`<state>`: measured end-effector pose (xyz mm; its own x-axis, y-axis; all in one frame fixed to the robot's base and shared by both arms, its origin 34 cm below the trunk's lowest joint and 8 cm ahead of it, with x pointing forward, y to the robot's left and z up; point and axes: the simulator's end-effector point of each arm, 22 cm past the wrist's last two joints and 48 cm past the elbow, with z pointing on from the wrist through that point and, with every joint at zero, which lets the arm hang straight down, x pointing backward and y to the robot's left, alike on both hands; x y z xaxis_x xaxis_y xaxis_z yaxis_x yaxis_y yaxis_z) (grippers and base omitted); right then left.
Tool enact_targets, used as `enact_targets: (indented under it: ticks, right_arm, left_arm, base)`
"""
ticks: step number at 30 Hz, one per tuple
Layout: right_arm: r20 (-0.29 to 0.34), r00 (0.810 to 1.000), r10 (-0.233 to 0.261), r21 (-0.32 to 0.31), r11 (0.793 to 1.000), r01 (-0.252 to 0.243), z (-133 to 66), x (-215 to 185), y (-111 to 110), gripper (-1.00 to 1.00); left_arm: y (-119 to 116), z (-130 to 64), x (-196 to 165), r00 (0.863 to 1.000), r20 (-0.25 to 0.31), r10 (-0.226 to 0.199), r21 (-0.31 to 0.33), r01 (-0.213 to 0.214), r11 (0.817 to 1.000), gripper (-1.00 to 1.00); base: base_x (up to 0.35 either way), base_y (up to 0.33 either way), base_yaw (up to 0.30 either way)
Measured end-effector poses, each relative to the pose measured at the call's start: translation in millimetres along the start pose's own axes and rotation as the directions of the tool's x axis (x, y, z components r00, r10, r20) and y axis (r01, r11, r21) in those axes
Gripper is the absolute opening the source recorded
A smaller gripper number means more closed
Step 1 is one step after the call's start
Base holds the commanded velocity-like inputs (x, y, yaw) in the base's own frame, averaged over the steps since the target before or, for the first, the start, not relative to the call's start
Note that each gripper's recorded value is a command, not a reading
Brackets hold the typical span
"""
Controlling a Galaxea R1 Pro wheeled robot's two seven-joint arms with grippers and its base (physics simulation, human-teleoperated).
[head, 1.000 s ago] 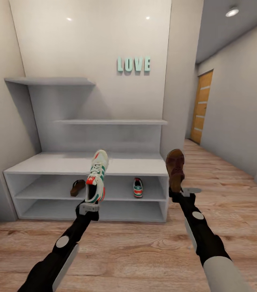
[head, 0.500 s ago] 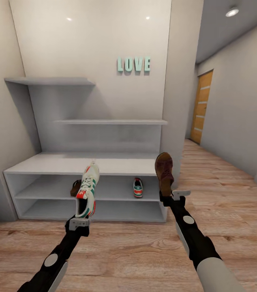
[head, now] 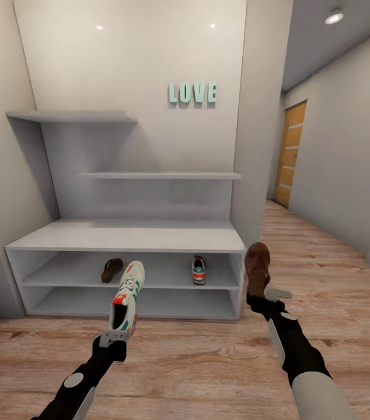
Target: Pick up the two gym shoes and the two sandals from the corridor floor and place them onto the hallstand (shoe rack) in the corridor, making sure they are on the rack and not on the floor. Arrange them so the two gym shoes are next to each other and the two sandals are next to each other.
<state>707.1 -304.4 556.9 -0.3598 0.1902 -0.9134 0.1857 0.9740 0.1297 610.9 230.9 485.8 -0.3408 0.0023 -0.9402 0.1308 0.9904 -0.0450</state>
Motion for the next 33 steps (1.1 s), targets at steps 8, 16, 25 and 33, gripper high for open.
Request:
enact_targets:
  ticks: [8, 16, 25, 33]
  right_arm:
    - [-0.111, 0.984, 0.139, 0.124, 0.984, -0.125, -4.7, 23.3, -78.5, -1.0]
    - [-0.144, 0.961, 0.237, 0.244, 0.949, -0.197, -17.7, 31.1, -158.8, -1.0]
    - [-0.189, 0.919, 0.347, 0.362, 0.894, -0.263, -52.0, 21.3, -240.6, -1.0]
    - [-0.132, 0.922, 0.363, 0.395, 0.873, -0.287, -81.3, -25.8, -265.0, -1.0]
  left_arm:
    - [-8.1, -2.1, -23.9, 1.0, 0.002, 0.002, 0.017, -0.002, 1.0, -1.0]
    - [-12.7, 0.8, -41.4, 0.999, -0.037, 0.004, 0.027, -0.003, 1.0, -1.0]
    - [-14.8, 11.7, -57.7, 0.993, -0.119, 0.006, 0.032, -0.002, 0.999, -1.0]
    - [-38.3, 19.1, -68.6, 0.974, -0.227, -0.009, 0.061, 0.023, 0.998, -1.0]
  base:
    - [0.0, 0.0, 0.0]
    - [0.0, 0.0, 0.0]
    - [0.0, 0.0, 0.0]
    - [0.0, 0.0, 0.0]
